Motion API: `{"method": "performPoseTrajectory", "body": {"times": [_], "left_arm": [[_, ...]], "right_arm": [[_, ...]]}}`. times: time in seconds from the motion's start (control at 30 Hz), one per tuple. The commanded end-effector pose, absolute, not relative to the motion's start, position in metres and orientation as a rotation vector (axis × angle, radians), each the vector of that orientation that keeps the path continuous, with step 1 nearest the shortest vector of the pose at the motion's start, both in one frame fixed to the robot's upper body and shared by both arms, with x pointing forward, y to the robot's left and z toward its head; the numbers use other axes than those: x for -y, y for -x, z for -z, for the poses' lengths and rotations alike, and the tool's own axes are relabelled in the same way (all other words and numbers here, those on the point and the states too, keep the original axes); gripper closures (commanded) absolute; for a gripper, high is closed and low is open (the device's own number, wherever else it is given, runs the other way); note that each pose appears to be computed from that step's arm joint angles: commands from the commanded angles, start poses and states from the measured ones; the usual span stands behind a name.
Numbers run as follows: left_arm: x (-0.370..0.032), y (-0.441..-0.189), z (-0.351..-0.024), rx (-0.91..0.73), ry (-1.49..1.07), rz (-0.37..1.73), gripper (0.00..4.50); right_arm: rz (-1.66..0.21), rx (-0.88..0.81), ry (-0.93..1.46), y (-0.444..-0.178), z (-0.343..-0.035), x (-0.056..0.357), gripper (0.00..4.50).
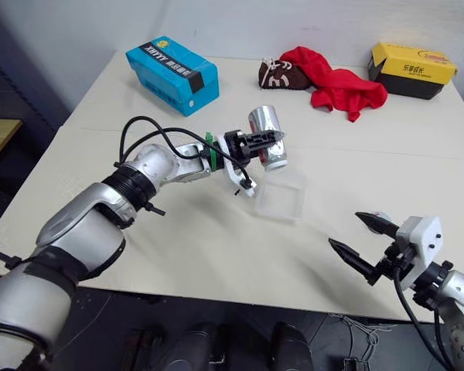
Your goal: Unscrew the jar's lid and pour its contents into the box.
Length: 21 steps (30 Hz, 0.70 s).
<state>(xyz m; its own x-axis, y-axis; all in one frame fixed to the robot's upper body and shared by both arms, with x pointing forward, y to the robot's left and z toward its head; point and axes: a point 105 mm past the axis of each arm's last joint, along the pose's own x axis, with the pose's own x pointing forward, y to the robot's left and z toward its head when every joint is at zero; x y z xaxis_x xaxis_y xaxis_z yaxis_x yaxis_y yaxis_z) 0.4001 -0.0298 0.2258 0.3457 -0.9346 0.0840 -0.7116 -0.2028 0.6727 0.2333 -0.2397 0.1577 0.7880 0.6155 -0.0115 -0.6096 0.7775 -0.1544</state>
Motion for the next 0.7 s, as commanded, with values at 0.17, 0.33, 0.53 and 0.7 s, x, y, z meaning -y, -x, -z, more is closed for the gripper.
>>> {"method": "performPoseTrajectory", "body": {"times": [0.17,0.33,0.53,0.7], "left_arm": [[0.04,-0.394,-0.242,1.663,-2.056,0.247,2.19],[0.041,-0.391,-0.244,1.755,-2.095,0.117,2.19],[0.044,-0.386,-0.242,1.77,-2.038,0.165,2.19],[0.028,-0.4,-0.241,1.322,-1.717,0.49,2.19]], "right_arm": [[-0.613,0.075,0.148,-0.225,-0.165,0.244,0.05],[-0.604,0.077,0.139,-0.224,-0.163,0.246,0.05],[-0.603,0.079,0.121,-0.226,-0.159,0.244,0.05],[-0.604,0.078,0.101,-0.226,-0.157,0.243,0.05]]}}
